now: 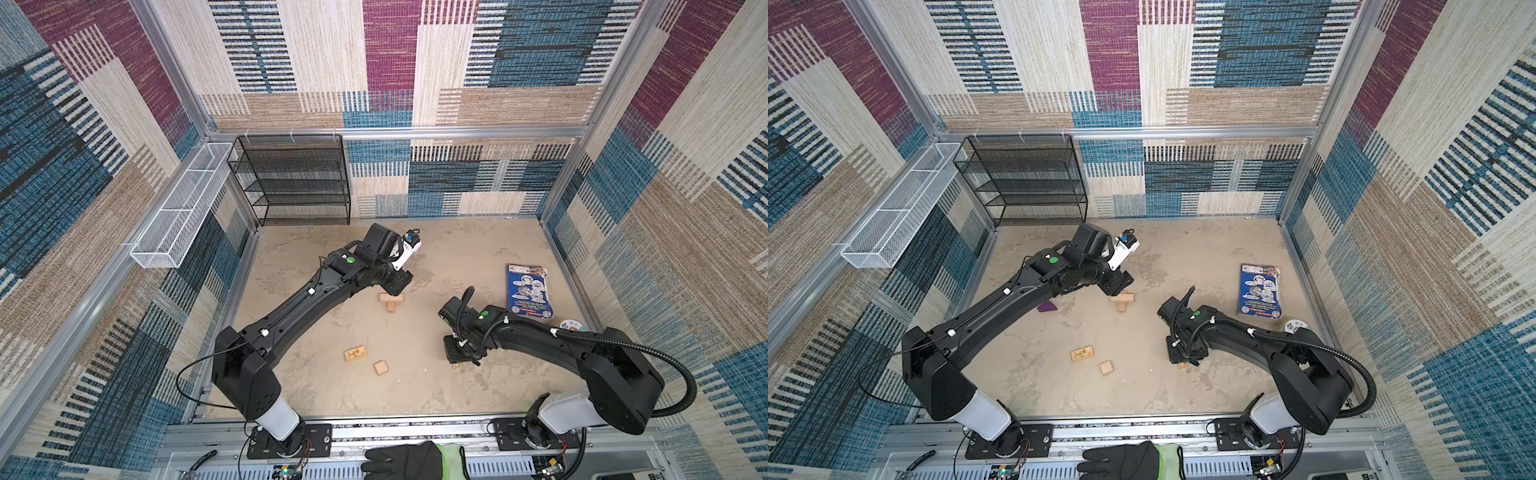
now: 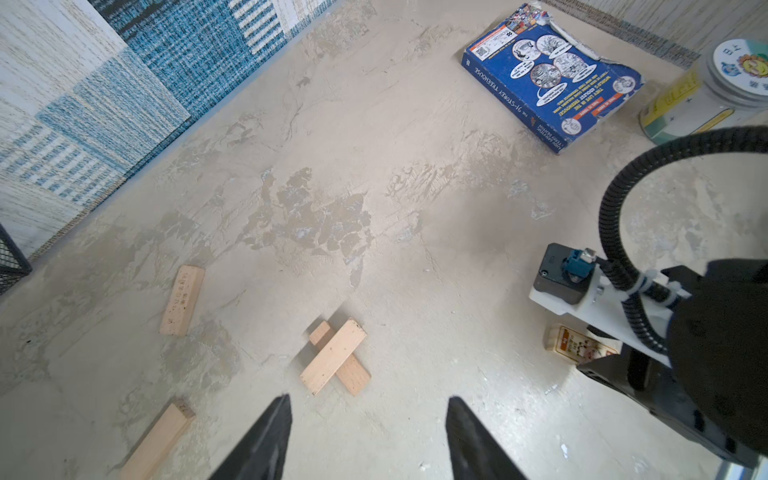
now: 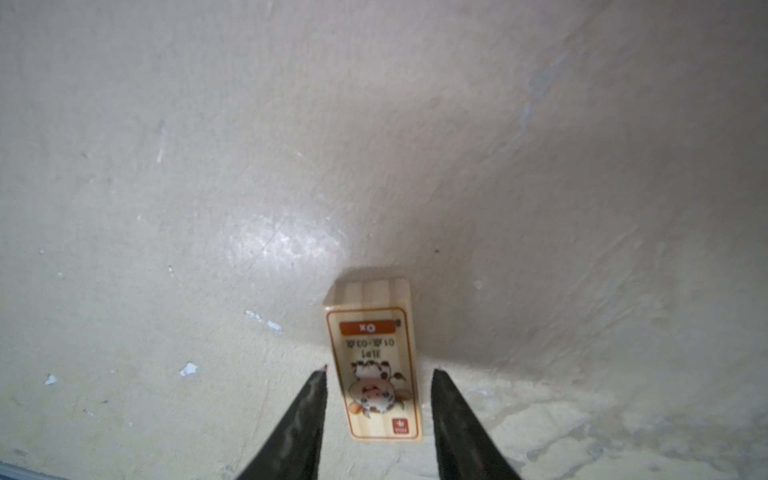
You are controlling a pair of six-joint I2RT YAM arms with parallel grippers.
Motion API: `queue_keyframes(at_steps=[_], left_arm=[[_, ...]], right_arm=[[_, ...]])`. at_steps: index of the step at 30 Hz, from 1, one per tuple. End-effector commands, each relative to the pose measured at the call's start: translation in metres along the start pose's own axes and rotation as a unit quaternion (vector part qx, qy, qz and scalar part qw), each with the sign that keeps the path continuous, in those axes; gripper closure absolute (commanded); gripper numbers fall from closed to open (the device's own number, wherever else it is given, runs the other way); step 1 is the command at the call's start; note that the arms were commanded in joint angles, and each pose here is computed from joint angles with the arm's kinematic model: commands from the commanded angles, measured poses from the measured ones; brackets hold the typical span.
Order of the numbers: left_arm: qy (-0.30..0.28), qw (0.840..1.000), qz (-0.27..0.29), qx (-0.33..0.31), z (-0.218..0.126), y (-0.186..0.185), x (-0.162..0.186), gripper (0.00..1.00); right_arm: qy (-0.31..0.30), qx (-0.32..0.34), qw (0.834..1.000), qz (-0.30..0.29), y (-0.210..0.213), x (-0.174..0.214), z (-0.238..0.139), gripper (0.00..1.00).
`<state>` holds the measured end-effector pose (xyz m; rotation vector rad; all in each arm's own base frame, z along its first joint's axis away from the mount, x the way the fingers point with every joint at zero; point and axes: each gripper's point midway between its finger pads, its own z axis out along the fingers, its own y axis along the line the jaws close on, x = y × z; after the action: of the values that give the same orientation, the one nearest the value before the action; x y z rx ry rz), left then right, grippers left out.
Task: Build the wood block tower
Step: 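Close the right gripper on the cow-printed block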
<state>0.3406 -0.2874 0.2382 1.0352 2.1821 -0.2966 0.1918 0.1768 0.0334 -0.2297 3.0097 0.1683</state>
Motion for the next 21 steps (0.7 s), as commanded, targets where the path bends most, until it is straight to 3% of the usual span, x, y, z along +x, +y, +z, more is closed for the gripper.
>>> queue_keyframes(at_steps=[1,14,16,21], left_arm=[[0.005,1.0,0.018,-0.012,-0.0026,0.0022,0.0021,0.36],[0.013,0.999,0.03,-0.013,0.0027,-0.0023,0.0057,0.35],[0.014,0.999,0.031,-0.013,0.0035,-0.0027,0.0061,0.35],[0.015,0.999,0.033,-0.011,0.0049,-0.0041,0.0064,0.35]], right_arm=[[-0.005,0.003,1.0,-0.01,0.0018,-0.0046,0.0007,0.6],[0.0,0.013,1.0,-0.007,0.0,-0.0044,0.0045,0.62],[0.002,0.015,1.0,-0.008,-0.0006,-0.0041,0.0053,0.68],[0.003,0.015,1.0,-0.007,0.0008,-0.0053,0.0061,0.69]])
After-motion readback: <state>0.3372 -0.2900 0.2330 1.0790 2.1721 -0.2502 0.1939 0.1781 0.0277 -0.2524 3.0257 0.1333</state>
